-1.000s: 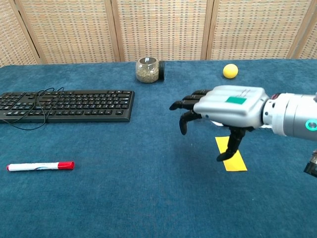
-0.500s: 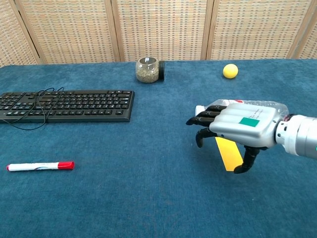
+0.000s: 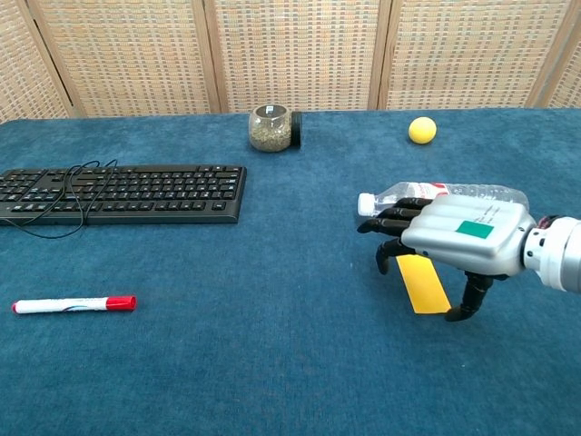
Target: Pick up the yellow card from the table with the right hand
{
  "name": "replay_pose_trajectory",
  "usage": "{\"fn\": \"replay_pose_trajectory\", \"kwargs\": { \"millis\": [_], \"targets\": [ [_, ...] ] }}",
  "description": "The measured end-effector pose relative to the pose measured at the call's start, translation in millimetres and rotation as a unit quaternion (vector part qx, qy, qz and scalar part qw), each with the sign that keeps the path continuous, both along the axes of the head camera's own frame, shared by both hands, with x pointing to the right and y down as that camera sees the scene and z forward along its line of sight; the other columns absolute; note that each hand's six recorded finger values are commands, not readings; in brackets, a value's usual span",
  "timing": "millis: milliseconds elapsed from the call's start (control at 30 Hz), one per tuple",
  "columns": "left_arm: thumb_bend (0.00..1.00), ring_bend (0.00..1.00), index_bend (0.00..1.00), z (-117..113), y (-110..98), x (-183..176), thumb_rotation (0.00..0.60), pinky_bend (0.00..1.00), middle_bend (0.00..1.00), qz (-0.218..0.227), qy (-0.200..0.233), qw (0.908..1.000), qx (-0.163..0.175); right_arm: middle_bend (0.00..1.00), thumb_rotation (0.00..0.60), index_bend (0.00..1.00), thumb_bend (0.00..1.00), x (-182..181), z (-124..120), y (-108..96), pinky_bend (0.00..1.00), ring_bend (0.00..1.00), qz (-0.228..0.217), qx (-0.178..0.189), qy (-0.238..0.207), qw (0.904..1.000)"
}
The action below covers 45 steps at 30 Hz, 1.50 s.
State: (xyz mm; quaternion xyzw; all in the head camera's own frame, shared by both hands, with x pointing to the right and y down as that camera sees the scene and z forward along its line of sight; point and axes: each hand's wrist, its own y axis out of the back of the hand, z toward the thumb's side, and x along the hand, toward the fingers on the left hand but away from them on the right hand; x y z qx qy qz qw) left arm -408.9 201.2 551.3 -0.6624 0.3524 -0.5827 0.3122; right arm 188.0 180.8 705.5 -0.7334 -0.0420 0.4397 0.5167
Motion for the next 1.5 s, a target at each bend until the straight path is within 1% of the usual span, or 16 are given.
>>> {"fn": "replay_pose_trajectory", "kwargs": {
  "millis": [333, 500, 633, 733, 833, 1000, 1100, 1367, 1500],
  "targets": [
    [0.00, 0.00, 0.00, 0, 1, 0, 0.600, 0.00, 0.00, 0.000, 0.000, 1.0000, -0.001, 0.00, 0.600, 0.29, 0.00, 1, 9, 1, 0.00, 0.00, 0.001, 0.003, 0.005, 1.0000],
    [0.00, 0.00, 0.00, 0, 1, 0, 0.600, 0.00, 0.00, 0.000, 0.001, 1.0000, -0.001, 0.00, 0.600, 0.30, 0.00, -6, 11, -5, 0.00, 0.00, 0.010, 0.013, 0.001, 0.9999],
    [0.00, 0.00, 0.00, 0, 1, 0, 0.600, 0.00, 0.00, 0.000, 0.001, 1.0000, -0.001, 0.00, 0.600, 0.30, 0.05, -8, 11, -13, 0.00, 0.00, 0.024, 0.022, -0.002, 0.9995],
    [0.00, 0.00, 0.00, -1, 1, 0, 0.600, 0.00, 0.00, 0.000, 0.002, 1.0000, 0.000, 0.00, 0.600, 0.30, 0.07, -8, 7, -20, 0.00, 0.00, 0.030, 0.032, -0.007, 0.9990],
    [0.00, 0.00, 0.00, -1, 1, 0, 0.600, 0.00, 0.00, -0.001, 0.003, 1.0000, 0.000, 0.00, 0.600, 0.29, 0.08, -10, -3, -24, 0.00, 0.00, 0.032, 0.043, -0.021, 0.9983],
    [0.00, 0.00, 0.00, -1, 1, 1, 0.600, 0.00, 0.00, 0.002, 0.004, 1.0000, -0.001, 0.00, 0.600, 0.29, 0.09, -13, -23, -28, 0.00, 0.00, 0.034, 0.060, -0.063, 0.9957],
    [0.00, 0.00, 0.00, -2, 1, 1, 0.600, 0.00, 0.00, 0.002, 0.005, 1.0000, 0.000, 0.00, 0.600, 0.29, 0.09, -8, -26, -24, 0.00, 0.00, 0.030, 0.057, -0.068, 0.9956],
    [0.00, 0.00, 0.00, -2, 2, 1, 0.600, 0.00, 0.00, 0.003, 0.005, 1.0000, 0.001, 0.00, 0.600, 0.35, 0.08, 2, -15, -12, 0.00, 0.00, 0.022, 0.039, -0.044, 0.9980],
    [0.00, 0.00, 0.00, -2, 2, 1, 0.600, 0.00, 0.00, 0.003, 0.005, 1.0000, 0.001, 0.00, 0.600, 0.36, 0.08, 2, -9, -5, 0.00, 0.00, 0.017, 0.030, -0.037, 0.9987]
  ]
}}
